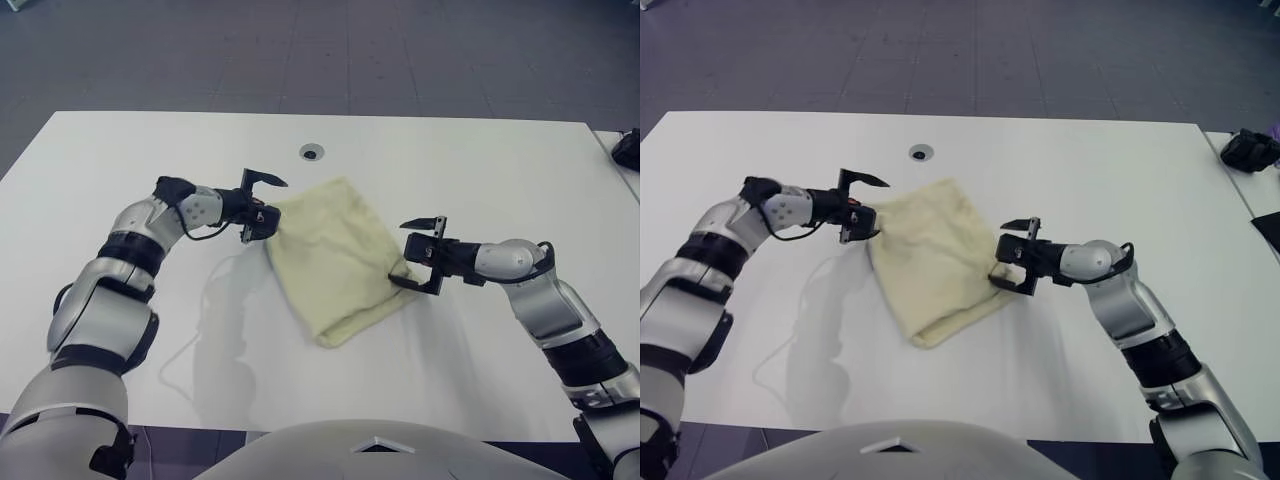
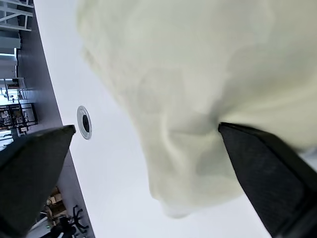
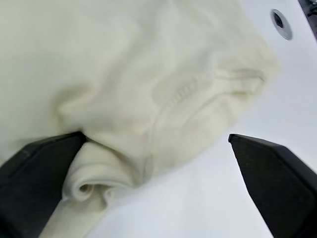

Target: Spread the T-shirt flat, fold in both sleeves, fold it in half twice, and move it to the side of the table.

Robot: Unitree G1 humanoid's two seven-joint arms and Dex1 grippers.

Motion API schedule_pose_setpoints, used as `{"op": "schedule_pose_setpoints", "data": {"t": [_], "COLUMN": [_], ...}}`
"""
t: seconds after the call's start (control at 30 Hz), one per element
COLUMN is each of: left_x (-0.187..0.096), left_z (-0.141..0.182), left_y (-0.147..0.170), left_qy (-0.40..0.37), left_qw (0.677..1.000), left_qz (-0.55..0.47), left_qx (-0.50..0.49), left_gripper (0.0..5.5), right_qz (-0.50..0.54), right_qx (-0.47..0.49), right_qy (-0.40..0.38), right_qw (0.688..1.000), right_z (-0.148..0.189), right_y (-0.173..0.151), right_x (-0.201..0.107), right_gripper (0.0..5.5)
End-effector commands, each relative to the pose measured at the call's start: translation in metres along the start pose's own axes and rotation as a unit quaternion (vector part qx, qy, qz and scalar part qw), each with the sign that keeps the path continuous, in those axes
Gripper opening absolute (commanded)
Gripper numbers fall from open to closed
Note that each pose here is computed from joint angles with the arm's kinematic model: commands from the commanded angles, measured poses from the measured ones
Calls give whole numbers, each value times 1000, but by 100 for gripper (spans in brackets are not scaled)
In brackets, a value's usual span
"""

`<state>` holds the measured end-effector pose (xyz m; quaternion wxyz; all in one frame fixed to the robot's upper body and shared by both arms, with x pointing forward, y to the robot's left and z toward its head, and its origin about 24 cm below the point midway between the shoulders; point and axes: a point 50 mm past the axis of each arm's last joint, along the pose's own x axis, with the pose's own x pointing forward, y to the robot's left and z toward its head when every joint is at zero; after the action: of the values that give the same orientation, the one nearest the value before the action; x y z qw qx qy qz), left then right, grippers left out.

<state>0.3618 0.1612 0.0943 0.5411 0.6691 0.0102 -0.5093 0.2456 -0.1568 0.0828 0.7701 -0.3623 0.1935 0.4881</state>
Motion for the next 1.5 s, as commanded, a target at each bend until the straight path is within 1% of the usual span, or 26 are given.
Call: {"op": "schedule_pose_setpoints", "data": {"t": [0.03, 0.1, 0.17, 0.3, 0.4, 0.47, 0.5, 0.57, 0.63, 0.77, 0.83, 0.9, 0.97, 1.1, 1.2, 1.33, 1.5], "left_x": [25, 31, 32, 23, 10, -6, -15, -33, -49, -85, -99, -110, -118, -122, -119, -118, -114], "left_z": [8, 11, 10, 2, 2, 1, 0, -2, -2, 14, 22, 29, 34, 42, 48, 55, 67], "left_y": [-21, -21, -20, -7, 17, 29, 30, 21, 4, -50, -76, -101, -117, -123, -126, -139, -155], "left_qy": [8, 12, 21, 35, 7, -32, -55, -97, -130, -181, -179, -163, -148, -132, -127, -125, -140], "left_qw": [997, 997, 998, 999, 998, 991, 986, 975, 963, 930, 927, 936, 943, 944, 952, 965, 966], "left_qz": [-68, -60, -54, -7, 70, 129, 155, 192, 223, 251, 233, 196, 169, 156, 135, 84, 56], "left_qx": [34, 37, 36, 22, -8, -22, -32, -48, -74, -199, -232, -241, -246, -260, -245, -214, -209], "left_gripper": [538, 538, 538, 538, 538, 538, 538, 538, 538, 538, 538, 538, 538, 538, 538, 538, 538], "right_qz": [16, 6, -11, -71, -109, -114, -101, -70, -54, -34, -28, -13, -3, -12, -26, -40, -63], "right_qx": [18, 31, 40, 67, 86, 65, 53, 28, 8, -11, -29, -67, -108, -146, -164, -183, -183], "right_qy": [-21, -18, -12, -22, -23, -30, -31, -35, -40, -39, -33, -26, -18, -13, 4, 26, 21], "right_qw": [999, 999, 999, 995, 990, 991, 993, 996, 998, 999, 999, 997, 994, 989, 986, 982, 981], "right_z": [21, 25, 28, 35, 29, 22, 18, 12, 6, -5, -9, -12, -16, -21, -28, -36, -45], "right_y": [10, 8, 4, -7, 0, 11, 18, 33, 44, 65, 72, 79, 84, 85, 83, 84, 98], "right_x": [4, 4, -4, -43, -65, -74, -76, -77, -78, -76, -71, -65, -60, -51, -43, -36, -33], "right_gripper": [540, 540, 540, 540, 540, 540, 540, 540, 540, 540, 540, 540, 540, 540, 540, 540, 540]}}
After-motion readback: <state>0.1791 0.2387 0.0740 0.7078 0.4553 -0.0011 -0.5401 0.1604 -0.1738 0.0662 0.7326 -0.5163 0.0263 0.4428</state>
